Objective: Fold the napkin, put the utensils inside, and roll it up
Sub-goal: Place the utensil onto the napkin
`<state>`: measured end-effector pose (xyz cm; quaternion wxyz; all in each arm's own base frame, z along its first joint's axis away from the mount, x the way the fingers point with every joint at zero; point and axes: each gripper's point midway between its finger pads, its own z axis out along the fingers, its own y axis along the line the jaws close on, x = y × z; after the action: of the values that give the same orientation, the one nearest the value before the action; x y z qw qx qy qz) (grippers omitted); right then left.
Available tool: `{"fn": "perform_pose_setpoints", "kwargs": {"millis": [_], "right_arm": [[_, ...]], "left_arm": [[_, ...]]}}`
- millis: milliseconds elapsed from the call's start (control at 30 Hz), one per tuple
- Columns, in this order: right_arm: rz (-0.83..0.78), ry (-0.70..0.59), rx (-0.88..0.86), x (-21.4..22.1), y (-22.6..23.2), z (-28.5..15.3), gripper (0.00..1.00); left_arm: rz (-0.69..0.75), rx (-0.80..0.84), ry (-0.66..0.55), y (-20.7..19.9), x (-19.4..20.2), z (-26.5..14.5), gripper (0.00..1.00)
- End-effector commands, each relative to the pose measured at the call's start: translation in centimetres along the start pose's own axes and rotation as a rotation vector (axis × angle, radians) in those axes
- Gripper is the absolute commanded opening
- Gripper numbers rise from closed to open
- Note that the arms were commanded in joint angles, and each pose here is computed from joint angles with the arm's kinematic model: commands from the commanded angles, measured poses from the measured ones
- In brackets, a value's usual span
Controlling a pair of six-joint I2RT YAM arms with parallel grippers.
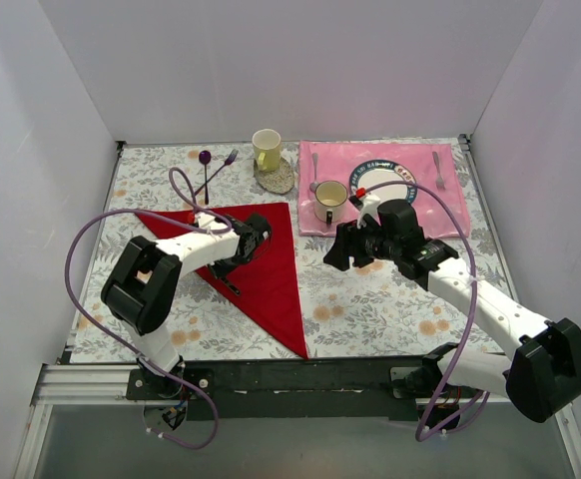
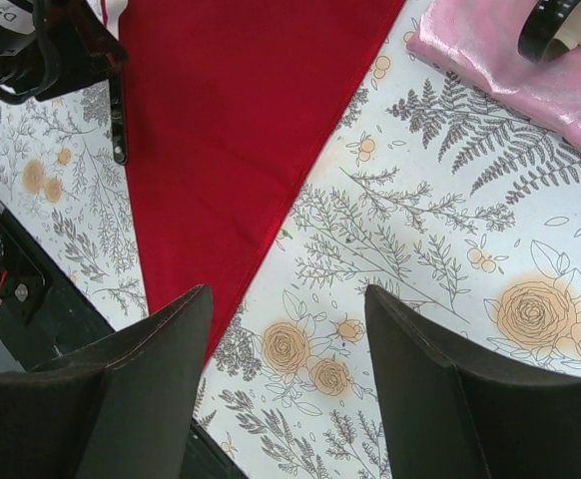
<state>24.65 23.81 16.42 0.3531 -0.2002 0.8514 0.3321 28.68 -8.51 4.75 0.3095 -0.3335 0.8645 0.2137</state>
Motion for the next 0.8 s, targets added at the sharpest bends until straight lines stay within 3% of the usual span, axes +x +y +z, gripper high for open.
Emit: {"fn": "perform_pose_setpoints", "kwargs": {"millis": [0, 767], "right_arm": [[-0.016, -0.009, -0.03, 0.1, 0.4, -0.3, 0.7], [-0.001, -0.003, -0.041, 0.9, 0.3, -0.1, 0.7]], "left_arm": [[-0.137, 0.009, -0.064, -0.8, -1.0, 0.2, 0.0], [-0.103, -0.041, -0.044, -0.9, 0.8, 0.9, 0.0]]}}
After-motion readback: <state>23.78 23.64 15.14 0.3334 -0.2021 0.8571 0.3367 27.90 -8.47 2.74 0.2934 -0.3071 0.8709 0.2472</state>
